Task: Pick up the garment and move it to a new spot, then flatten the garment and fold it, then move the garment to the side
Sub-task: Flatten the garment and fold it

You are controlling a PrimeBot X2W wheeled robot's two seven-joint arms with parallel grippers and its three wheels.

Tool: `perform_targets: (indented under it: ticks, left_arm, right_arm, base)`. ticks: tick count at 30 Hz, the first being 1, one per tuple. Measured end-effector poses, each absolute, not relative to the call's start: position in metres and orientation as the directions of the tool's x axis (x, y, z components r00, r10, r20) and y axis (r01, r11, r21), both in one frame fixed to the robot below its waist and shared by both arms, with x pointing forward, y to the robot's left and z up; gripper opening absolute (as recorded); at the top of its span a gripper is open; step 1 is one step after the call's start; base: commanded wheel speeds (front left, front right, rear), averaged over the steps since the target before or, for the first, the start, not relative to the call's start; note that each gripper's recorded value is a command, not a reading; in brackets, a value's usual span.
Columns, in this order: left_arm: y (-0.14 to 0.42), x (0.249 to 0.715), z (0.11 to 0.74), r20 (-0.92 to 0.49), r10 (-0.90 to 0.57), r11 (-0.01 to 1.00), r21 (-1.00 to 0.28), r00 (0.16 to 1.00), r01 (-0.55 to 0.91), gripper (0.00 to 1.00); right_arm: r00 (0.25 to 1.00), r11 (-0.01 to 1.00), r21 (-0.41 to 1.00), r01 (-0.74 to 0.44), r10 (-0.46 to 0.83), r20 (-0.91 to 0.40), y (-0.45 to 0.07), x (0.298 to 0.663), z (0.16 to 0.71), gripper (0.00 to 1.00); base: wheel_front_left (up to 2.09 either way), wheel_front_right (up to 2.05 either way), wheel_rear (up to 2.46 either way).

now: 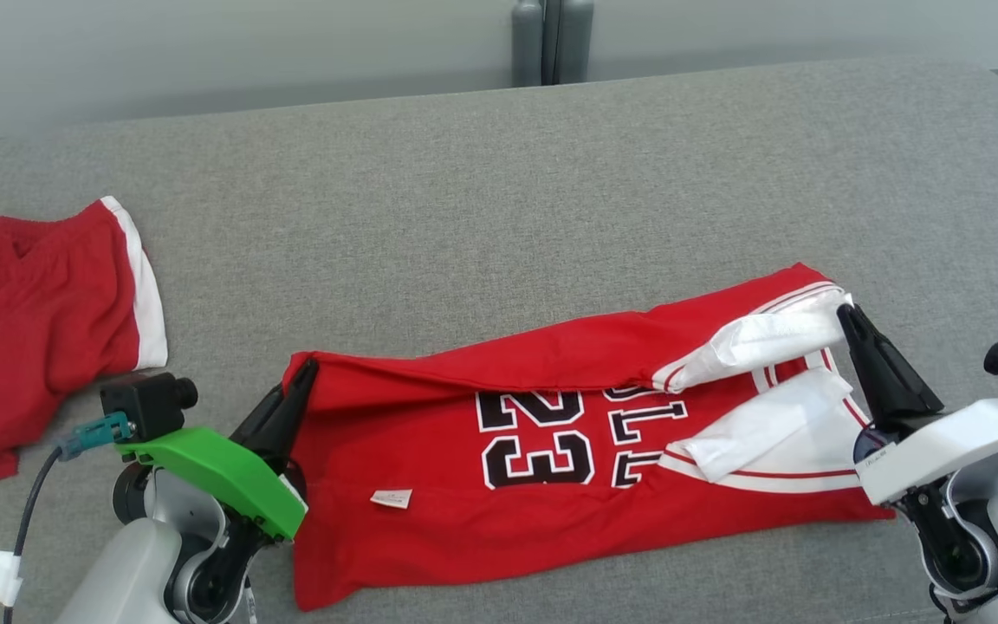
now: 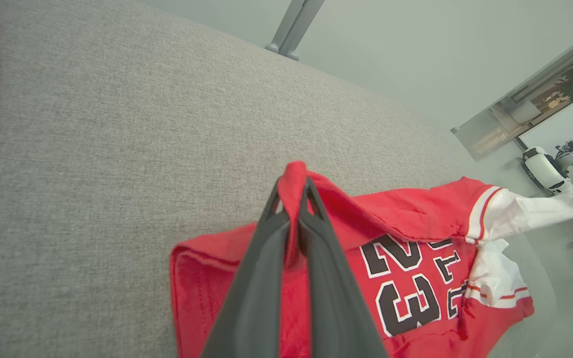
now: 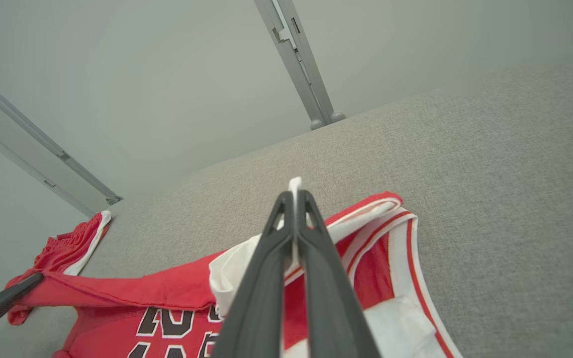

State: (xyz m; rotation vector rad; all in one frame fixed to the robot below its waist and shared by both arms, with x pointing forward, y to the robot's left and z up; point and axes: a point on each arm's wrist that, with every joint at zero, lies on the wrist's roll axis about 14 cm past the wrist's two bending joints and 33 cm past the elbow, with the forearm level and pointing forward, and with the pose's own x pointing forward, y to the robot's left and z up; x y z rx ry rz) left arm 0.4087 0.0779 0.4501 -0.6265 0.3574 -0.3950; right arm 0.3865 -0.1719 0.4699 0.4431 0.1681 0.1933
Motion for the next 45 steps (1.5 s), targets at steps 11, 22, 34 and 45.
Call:
perform_targets:
  ticks: [11,22,34,45]
  left_arm:
    - [0.073,0.4,0.441,-0.206,-0.465,0.733,-0.636,0.861,0.243,0.0]
    - [0.081,0.379,0.416,-0.274,-0.475,0.775,-0.581,0.836,0.25,1.0]
    - [0.165,0.382,0.408,-0.278,-0.231,0.952,-0.264,0.933,0.157,1.0]
    - [0.196,0.386,0.428,-0.212,-0.033,0.97,-0.243,0.977,-0.02,1.0]
  right_arm:
    - [0.964,0.89,0.445,-0.096,0.196,-0.182,-0.181,0.355,0.457,0.0]
    - [0.935,0.925,0.373,-0.066,0.188,-0.301,-0.189,0.342,0.432,1.0]
    - [0.912,0.933,0.358,0.03,0.121,-0.392,-0.21,0.352,0.415,1.0]
    - [0.79,0.963,0.265,0.046,0.127,-0.6,-0.209,0.358,0.362,1.0]
  base:
    - [0.0,0.0,0.0]
    - [0.0,0.0,0.0]
    - [0.0,0.0,0.0]
    - [0.0,0.0,0.0]
